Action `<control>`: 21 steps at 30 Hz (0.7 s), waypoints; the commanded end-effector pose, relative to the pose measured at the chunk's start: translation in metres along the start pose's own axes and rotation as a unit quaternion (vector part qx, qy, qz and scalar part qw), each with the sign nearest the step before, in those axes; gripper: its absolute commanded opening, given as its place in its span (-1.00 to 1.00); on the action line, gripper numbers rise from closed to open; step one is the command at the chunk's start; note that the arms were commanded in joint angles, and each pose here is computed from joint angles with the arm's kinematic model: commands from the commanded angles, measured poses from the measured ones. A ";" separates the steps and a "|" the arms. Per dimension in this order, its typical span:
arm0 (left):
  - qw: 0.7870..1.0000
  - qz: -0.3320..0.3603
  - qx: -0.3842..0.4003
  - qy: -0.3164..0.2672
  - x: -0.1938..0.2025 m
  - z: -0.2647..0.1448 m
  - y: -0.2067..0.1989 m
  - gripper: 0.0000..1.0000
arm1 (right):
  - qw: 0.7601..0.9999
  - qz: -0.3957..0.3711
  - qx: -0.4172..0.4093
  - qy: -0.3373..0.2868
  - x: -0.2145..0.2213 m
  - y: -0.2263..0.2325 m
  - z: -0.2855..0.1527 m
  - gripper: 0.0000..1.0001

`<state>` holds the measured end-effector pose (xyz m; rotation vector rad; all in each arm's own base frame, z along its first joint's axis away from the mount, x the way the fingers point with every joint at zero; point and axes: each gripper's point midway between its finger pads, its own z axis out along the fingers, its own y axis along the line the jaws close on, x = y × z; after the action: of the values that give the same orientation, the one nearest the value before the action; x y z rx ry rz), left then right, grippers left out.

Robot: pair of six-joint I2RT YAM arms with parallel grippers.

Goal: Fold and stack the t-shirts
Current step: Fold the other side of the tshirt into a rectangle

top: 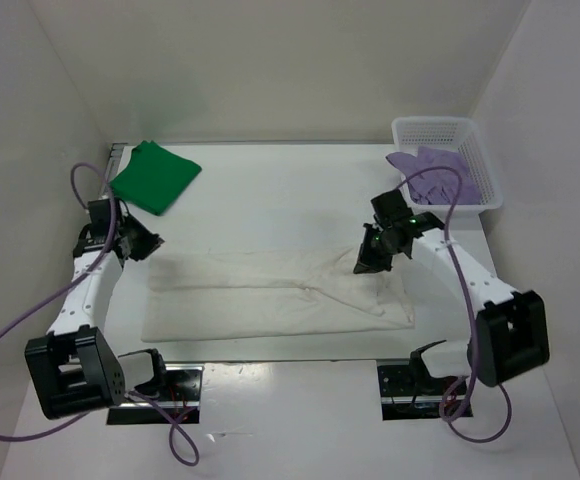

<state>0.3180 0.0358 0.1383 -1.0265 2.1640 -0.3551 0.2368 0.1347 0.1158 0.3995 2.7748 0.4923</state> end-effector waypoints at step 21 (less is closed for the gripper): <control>0.972 0.092 -0.022 0.217 0.151 0.057 0.014 -0.54 | 0.995 -0.082 0.005 -0.048 -0.061 0.060 0.107 -0.35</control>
<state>0.2932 -0.0628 0.0269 -0.8436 2.6042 -0.4659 0.3128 0.1934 0.0391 0.2178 2.7965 0.4176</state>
